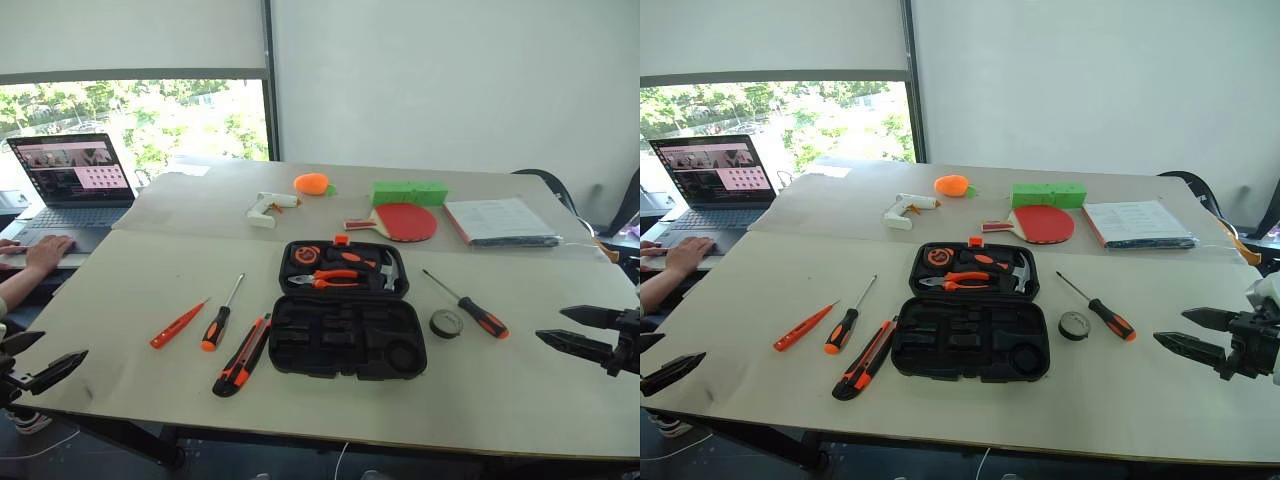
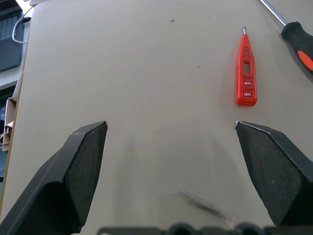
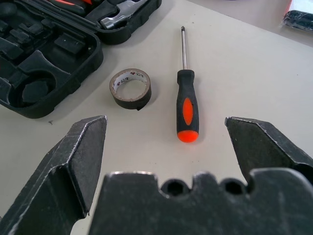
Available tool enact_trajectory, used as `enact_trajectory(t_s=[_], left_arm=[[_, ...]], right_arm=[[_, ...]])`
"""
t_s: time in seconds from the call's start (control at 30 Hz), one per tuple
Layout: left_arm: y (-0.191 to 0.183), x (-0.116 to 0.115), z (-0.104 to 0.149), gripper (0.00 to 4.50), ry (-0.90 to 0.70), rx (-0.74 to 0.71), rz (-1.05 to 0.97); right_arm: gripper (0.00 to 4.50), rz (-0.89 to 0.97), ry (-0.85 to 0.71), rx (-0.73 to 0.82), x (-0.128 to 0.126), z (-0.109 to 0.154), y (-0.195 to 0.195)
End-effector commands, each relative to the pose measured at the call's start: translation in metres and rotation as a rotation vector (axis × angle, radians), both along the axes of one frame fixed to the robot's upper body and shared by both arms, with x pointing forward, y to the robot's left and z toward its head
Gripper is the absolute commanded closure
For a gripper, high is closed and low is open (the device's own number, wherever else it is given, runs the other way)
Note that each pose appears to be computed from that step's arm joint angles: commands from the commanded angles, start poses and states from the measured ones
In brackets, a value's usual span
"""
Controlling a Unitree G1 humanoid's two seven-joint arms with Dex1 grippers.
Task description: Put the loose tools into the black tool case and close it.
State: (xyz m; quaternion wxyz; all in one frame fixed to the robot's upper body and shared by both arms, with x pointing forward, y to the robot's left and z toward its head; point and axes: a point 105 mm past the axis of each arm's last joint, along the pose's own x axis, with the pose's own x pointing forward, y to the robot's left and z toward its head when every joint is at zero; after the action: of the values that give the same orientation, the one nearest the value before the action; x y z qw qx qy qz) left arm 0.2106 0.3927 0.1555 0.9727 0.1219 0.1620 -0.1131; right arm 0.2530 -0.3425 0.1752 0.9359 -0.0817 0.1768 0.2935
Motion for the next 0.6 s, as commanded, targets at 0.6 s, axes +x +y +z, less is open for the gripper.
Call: enact_trajectory(t_s=[0.6], left_arm=[[-0.082, 0.064, 0.036, 0.01, 0.107, -0.052, -0.044]], right_arm=[[0.00, 0.245, -0.167, -0.100, 0.002, 0.054, 0.079]])
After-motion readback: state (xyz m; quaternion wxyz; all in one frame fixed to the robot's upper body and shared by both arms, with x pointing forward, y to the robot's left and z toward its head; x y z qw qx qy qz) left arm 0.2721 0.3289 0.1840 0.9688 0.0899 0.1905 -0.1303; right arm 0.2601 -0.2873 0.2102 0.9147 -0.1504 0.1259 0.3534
